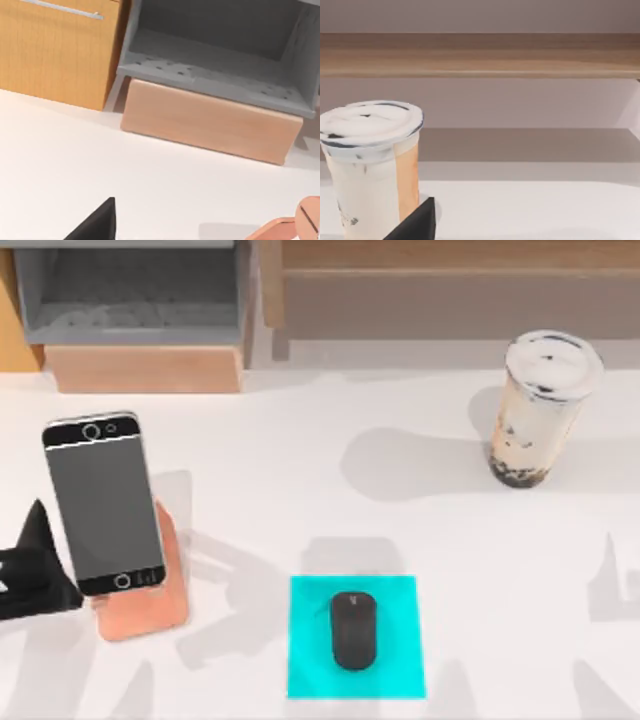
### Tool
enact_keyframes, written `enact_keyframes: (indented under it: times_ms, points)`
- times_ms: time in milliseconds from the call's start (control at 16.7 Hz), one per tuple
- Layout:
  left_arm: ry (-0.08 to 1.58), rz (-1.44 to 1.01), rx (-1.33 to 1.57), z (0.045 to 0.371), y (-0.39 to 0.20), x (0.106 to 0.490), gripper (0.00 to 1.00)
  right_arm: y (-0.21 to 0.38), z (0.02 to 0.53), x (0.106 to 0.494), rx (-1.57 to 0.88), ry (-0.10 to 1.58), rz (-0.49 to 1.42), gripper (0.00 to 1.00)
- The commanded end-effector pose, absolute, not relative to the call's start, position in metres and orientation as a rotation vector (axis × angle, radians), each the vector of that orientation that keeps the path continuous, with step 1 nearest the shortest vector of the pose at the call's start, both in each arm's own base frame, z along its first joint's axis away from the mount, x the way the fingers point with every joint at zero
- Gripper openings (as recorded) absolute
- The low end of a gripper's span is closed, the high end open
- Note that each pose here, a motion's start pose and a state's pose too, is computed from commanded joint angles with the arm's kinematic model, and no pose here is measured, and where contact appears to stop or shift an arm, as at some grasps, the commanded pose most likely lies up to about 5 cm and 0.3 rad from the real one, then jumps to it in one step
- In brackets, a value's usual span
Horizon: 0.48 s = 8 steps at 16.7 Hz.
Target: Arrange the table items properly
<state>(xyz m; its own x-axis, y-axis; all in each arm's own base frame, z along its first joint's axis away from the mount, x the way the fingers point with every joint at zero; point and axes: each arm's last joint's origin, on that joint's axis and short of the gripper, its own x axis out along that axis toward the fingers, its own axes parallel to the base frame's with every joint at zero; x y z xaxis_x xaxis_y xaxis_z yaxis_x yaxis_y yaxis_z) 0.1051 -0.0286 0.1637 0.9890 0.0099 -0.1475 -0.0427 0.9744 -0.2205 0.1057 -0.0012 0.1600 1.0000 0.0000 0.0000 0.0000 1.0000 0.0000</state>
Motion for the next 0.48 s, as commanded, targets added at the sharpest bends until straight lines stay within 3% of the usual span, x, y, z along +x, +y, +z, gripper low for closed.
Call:
enact_keyframes:
  times_ms: [480]
  points:
    - [0.005, 0.000, -0.022, 0.160, -0.003, 0.106, 1.00, -0.001, 0.160, 0.106, 0.000, 0.000, 0.000, 1.00]
